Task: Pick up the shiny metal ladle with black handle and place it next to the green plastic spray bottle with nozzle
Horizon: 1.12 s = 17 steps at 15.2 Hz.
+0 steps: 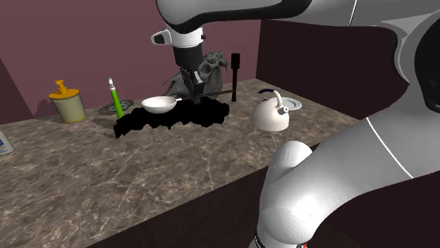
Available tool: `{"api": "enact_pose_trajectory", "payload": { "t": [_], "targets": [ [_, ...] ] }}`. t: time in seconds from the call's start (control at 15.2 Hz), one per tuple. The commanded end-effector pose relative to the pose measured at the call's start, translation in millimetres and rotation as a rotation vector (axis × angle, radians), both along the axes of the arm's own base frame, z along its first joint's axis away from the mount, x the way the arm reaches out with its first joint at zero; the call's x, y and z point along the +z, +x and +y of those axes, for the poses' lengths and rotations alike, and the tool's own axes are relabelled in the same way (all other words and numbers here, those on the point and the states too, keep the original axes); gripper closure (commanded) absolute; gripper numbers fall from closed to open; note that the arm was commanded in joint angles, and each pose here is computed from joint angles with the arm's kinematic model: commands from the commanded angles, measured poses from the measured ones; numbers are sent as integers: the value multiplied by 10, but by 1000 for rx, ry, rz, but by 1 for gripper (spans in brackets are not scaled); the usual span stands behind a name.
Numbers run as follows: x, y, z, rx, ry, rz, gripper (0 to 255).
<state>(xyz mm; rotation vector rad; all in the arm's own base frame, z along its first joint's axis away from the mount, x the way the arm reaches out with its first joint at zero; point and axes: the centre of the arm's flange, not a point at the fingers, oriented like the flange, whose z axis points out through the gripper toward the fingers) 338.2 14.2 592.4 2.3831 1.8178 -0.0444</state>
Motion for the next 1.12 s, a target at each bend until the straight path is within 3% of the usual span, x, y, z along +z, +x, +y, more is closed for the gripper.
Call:
{"api": "enact_pose_trajectory", "payload": {
  "t": [0.0,0.59,1.06],
  "targets": [
    [99,-7,-3,0,0,0,255],
    [565,-7,-3,0,0,0,255],
    [567,810,429,0,0,0,255]
  ]
}}
